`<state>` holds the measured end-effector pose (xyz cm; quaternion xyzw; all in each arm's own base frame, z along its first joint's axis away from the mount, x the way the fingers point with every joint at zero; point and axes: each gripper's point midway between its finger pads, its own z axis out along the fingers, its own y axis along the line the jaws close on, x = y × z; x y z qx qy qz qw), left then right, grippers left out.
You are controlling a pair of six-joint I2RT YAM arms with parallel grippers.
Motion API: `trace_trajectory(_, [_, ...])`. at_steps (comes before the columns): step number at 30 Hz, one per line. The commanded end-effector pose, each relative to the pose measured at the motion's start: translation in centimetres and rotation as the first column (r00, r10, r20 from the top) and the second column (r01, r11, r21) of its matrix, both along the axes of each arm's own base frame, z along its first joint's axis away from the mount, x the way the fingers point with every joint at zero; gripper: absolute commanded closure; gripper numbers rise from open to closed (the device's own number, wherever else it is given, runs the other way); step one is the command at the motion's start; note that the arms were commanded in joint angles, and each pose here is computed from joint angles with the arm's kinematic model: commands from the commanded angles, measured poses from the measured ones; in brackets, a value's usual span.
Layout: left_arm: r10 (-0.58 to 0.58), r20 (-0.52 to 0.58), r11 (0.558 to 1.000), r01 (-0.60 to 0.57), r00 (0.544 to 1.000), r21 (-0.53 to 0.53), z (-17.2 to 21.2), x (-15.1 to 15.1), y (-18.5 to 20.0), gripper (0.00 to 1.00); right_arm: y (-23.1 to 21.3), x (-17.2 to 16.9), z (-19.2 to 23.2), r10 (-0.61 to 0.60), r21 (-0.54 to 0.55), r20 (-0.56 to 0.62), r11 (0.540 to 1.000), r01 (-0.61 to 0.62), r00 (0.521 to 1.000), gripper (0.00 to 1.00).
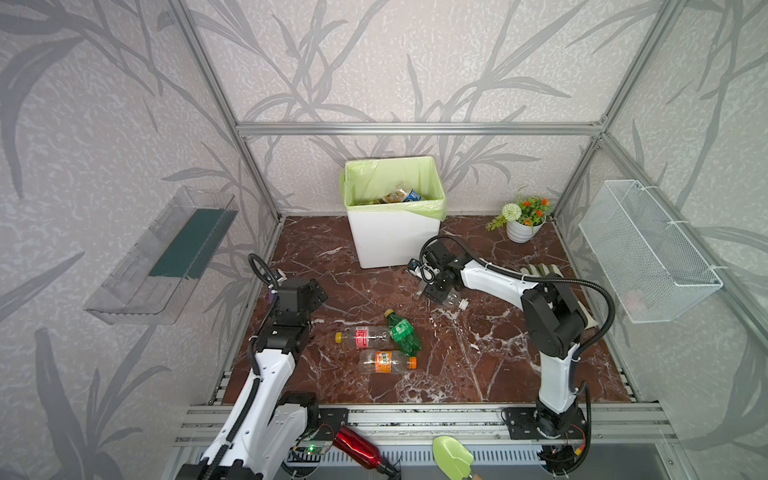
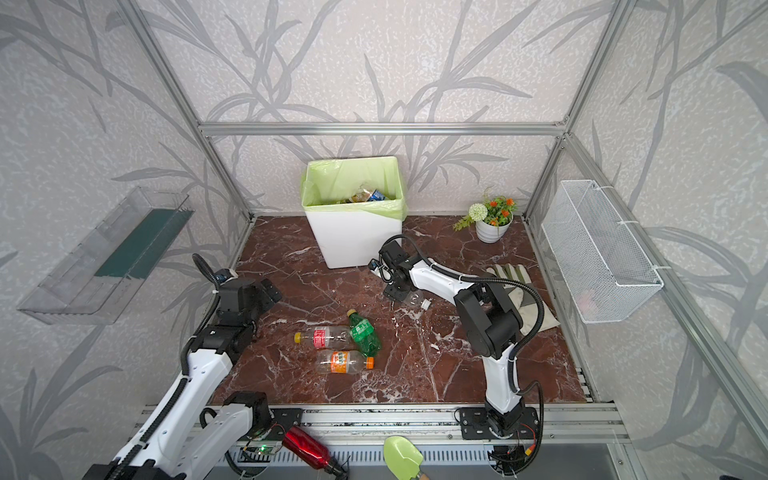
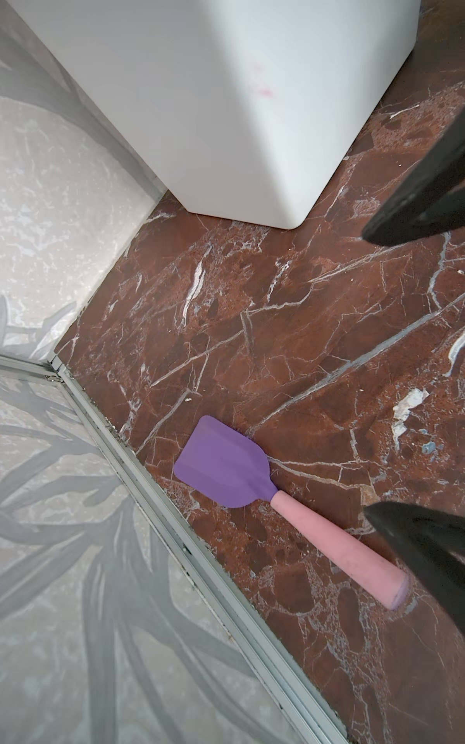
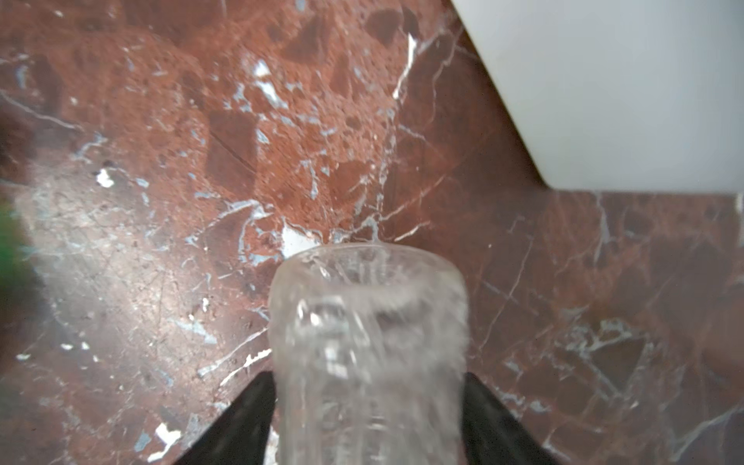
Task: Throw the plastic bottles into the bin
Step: 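Lift the clear bottle with the right gripper and carry it toward the bin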
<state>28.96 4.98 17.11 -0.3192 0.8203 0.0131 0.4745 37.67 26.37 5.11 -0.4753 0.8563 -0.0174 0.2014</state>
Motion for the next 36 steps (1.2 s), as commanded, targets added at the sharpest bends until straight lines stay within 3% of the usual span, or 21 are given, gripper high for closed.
trace_trajectory(1, [0.011, 0.010, 1.000, -0.011, 1.000, -0.010, -0.1, 0.2, 0.1, 0.01, 0.1, -0.1, 1.3, -0.008, 0.006, 0.016, 1.000, 0.008, 1.000, 0.17])
trace_trajectory(6, [0.003, 0.005, 1.000, -0.003, 1.000, -0.019, -0.3, 0.3, -0.1, 0.01, 1.1, 0.6, 1.0, -0.001, -0.011, -0.031, 1.000, 0.001, 1.000, 0.18])
trace_trajectory(11, [0.014, 0.007, 1.000, -0.014, 1.000, -0.005, -0.1, -0.1, 0.2, 0.01, 0.5, 0.4, -0.3, -0.004, -0.075, -0.091, 0.997, -0.003, 0.996, 0.27])
trace_trajectory(21, [0.014, 0.010, 1.000, -0.014, 1.000, -0.002, 0.0, -0.1, 0.3, 0.01, -0.2, -0.8, -1.1, -0.021, -0.121, -0.176, 0.993, 0.000, 0.984, 0.24])
trace_trajectory(25, [0.018, 0.014, 1.000, -0.018, 1.000, 0.000, 0.1, -0.2, 0.3, 0.01, -0.1, -0.7, -0.9, -0.031, -0.113, -0.172, 0.994, 0.011, 0.985, 0.35])
trace_trajectory(27, [0.019, 0.016, 1.000, -0.019, 1.000, 0.001, 0.2, -0.2, 0.4, 0.01, 0.1, -0.6, -0.3, -0.035, -0.099, -0.160, 0.995, 0.020, 0.986, 0.43])
trace_trajectory(29, [0.022, 0.016, 1.000, -0.022, 1.000, 0.001, 0.2, -0.2, 0.4, 0.01, 0.3, -0.4, 0.9, -0.036, -0.066, -0.142, 0.997, 0.027, 0.989, 0.45])
trace_trajectory(36, [0.029, 0.016, 1.000, -0.029, 0.999, 0.006, 0.1, -0.3, 0.5, 0.01, 1.0, -0.3, 9.2, -0.046, 0.201, -0.033, 0.978, 0.051, 0.998, 0.51])
